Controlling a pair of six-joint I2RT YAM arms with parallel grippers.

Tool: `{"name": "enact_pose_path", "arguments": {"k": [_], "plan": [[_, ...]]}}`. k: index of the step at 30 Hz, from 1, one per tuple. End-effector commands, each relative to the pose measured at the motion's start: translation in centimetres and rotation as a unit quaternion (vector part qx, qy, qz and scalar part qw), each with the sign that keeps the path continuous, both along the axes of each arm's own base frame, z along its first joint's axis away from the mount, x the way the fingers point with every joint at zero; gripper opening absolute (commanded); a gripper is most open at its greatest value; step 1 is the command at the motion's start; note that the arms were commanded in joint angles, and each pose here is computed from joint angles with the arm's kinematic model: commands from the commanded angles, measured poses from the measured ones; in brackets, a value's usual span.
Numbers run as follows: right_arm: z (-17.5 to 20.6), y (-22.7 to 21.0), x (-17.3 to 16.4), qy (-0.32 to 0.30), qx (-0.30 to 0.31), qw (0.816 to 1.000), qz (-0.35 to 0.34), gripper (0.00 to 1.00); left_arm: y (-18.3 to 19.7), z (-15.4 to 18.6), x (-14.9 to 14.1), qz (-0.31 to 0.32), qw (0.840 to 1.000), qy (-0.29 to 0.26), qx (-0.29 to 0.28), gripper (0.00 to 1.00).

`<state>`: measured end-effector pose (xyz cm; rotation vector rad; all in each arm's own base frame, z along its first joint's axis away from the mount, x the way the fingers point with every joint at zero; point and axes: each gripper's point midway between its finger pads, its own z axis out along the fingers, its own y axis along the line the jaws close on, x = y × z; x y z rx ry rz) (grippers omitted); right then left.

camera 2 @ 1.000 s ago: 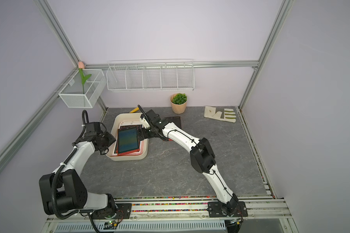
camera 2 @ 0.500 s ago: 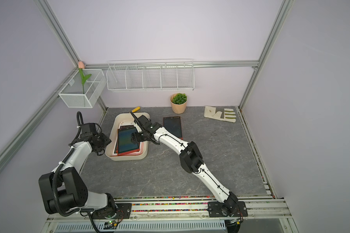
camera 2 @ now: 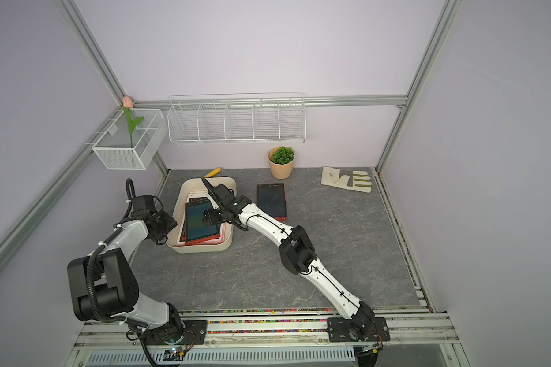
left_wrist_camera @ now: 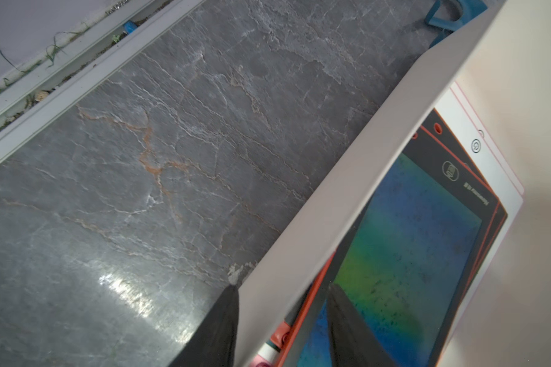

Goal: Take out the writing tablet from the storage box
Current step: Move the storage box to the center of the board.

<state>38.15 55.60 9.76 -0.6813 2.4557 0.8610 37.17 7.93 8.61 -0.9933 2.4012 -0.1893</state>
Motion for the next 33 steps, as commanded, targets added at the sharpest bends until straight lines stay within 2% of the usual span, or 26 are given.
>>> {"name": "enact_pose_path", "arguments": {"k": [1, 6, 12, 16, 21, 29, 33], "plan": [[-2.8, -0.9, 0.1, 0.013, -0.036, 0.999, -0.020, 0.78, 0.0, -0.9, 0.3, -0.009, 1.000, 0.002, -0.002, 0.44], [-2.2, -2.2, 0.5, 0.003, -0.057, 0.998, -0.025, 0.78, -0.2, -2.5, 0.6, -0.012, 1.000, 0.016, -0.014, 0.40], [-2.9, -3.4, -0.1, 0.021, -0.071, 0.997, -0.019, 0.78, -1.6, -3.4, -0.1, -0.021, 0.998, 0.024, -0.052, 0.17], [-3.2, -4.2, -0.5, 0.028, -0.082, 0.996, -0.017, 0.78, -2.6, -3.5, -1.8, -0.019, 0.997, 0.022, -0.073, 0.09], [-3.3, -5.7, -0.9, 0.029, -0.102, 0.994, -0.013, 0.78, -3.5, -4.0, -4.5, -0.018, 0.996, 0.034, -0.084, 0.05], [-0.7, -8.2, -2.2, 0.009, -0.105, 0.994, -0.001, 0.79, -5.5, -3.5, -8.0, -0.032, 0.993, 0.022, -0.111, 0.04], [1.4, -9.2, -3.5, 0.000, -0.087, 0.996, 0.011, 0.80, -6.6, -3.9, -10.2, -0.039, 0.992, 0.026, -0.119, 0.04]]}}
